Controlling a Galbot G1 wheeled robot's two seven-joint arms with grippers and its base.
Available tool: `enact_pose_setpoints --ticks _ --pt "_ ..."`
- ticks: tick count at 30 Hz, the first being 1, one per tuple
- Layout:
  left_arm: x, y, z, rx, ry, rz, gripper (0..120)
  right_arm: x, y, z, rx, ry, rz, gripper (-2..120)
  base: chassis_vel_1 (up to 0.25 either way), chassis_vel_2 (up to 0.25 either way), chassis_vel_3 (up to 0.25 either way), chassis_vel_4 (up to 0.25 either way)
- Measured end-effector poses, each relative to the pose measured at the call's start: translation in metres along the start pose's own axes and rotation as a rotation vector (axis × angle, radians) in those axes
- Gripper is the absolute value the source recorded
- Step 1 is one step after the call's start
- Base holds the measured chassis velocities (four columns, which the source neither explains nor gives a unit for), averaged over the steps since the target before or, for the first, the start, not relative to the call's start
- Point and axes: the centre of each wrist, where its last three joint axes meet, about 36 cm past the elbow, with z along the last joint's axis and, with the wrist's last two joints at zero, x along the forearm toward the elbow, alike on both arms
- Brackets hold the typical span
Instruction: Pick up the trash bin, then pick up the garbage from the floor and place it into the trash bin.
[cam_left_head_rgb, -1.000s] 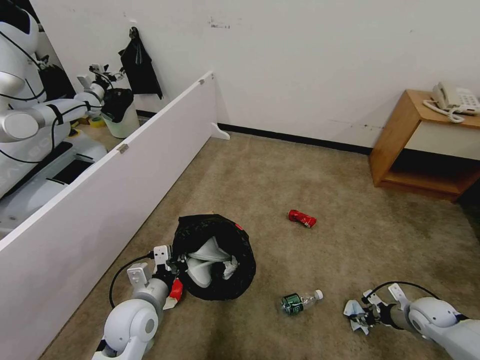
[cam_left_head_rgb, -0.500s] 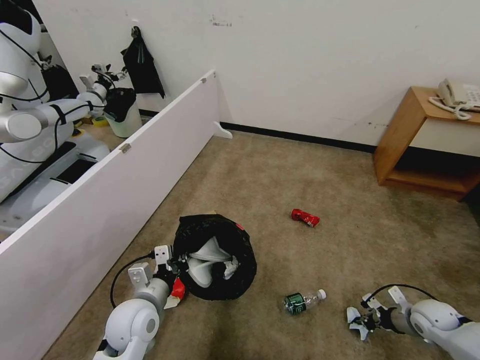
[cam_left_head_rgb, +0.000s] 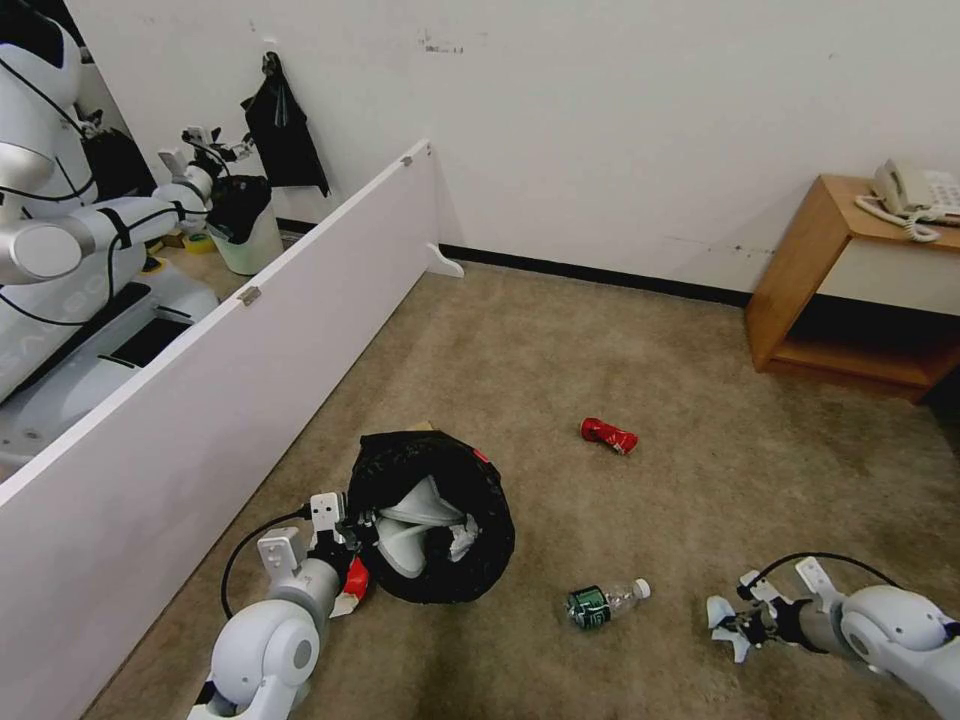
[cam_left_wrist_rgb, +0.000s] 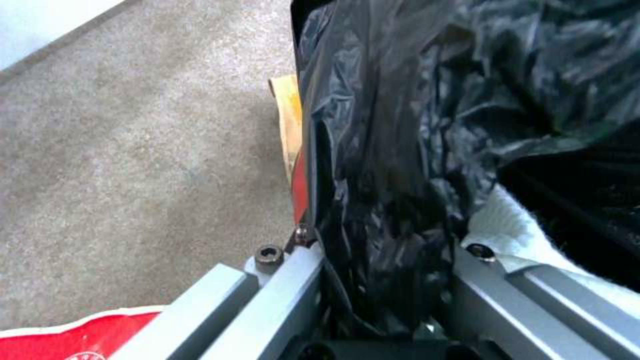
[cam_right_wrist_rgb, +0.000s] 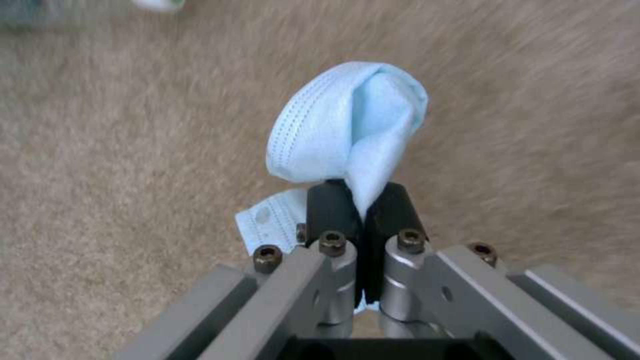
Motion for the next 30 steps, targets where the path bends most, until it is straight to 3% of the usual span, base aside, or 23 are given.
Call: enact_pose_setpoints --ticks 8,17,23,30 --pt "0.001 -0.001 0.001 -0.009 0.001 0.005 0 0.026 -0.006 -0.013 0.015 -0.032 0.03 0 0.0 0.0 0.0 0.0" --pt "0.005 -0.002 -0.001 -0.022 0.001 0.018 0 0.075 -0.007 -0.056 0.041 -0.143 0.065 0 0.0 0.0 0.0 0.0" --pt "0.013 0.002 -0.007 -0.03 0.032 0.033 0 0.11 0.016 -0.114 0.069 -0.331 0.05 0 0.0 0.0 0.0 0.0" --pt "0.017 0.005 -0.013 -0.04 0.1 0.034 0 0.164 0.044 -0.161 0.189 -0.551 0.044 0 0.0 0.0 0.0 0.0"
